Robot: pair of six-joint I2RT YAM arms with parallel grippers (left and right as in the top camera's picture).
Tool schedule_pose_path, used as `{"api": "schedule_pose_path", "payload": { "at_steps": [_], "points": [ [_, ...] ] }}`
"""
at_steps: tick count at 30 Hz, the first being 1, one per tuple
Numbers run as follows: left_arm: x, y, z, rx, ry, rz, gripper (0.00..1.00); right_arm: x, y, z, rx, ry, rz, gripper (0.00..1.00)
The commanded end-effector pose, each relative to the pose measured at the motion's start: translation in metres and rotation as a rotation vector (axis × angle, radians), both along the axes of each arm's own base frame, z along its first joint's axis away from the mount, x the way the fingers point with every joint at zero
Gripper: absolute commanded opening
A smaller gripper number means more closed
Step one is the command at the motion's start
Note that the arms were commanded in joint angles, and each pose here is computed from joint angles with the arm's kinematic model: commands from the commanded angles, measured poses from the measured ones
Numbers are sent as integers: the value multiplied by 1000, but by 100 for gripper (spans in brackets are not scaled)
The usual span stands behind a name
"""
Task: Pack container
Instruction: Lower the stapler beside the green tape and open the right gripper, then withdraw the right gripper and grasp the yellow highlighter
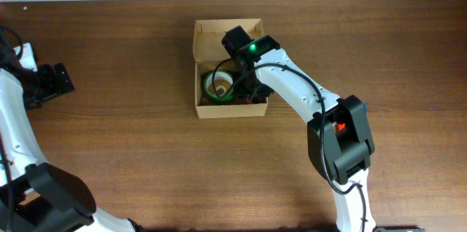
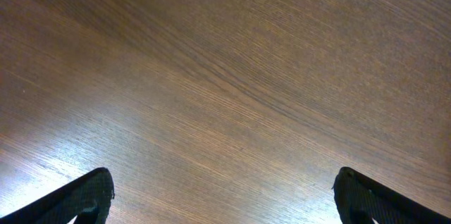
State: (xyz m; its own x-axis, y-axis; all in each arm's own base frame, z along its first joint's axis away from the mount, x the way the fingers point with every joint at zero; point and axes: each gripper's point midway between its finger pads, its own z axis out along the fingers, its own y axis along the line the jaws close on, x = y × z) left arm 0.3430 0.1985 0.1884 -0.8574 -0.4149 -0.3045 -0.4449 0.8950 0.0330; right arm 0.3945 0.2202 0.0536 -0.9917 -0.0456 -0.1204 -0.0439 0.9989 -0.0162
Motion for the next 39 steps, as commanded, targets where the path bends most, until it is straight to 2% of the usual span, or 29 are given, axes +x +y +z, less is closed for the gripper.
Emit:
{"api": "schedule_pose_path", "payload": {
  "at_steps": [1,7,11,23,26,34,39],
  "points": [
    [0,0,-4,-7,9,-17,100,3,-7,-6,-25,1,2,40],
    [0,0,-4,-7,9,-17,100,3,-7,-6,-25,1,2,44],
    [0,0,-4,-6,9,-17,100,5,-5,-6,-21,-8,9,50],
    [0,0,-4,-6,9,-17,100,10,-2,-2,-12,-33,58,49],
    [0,0,-4,-7,9,-17,100,16,1,11,6,-77,92,47],
    [0,0,-4,-7,9,-17,100,31,4,89,57,-264,139,26],
    [0,0,-4,-6,9,-17,100,29,-7,151,59,-395,140,23]
  ]
}}
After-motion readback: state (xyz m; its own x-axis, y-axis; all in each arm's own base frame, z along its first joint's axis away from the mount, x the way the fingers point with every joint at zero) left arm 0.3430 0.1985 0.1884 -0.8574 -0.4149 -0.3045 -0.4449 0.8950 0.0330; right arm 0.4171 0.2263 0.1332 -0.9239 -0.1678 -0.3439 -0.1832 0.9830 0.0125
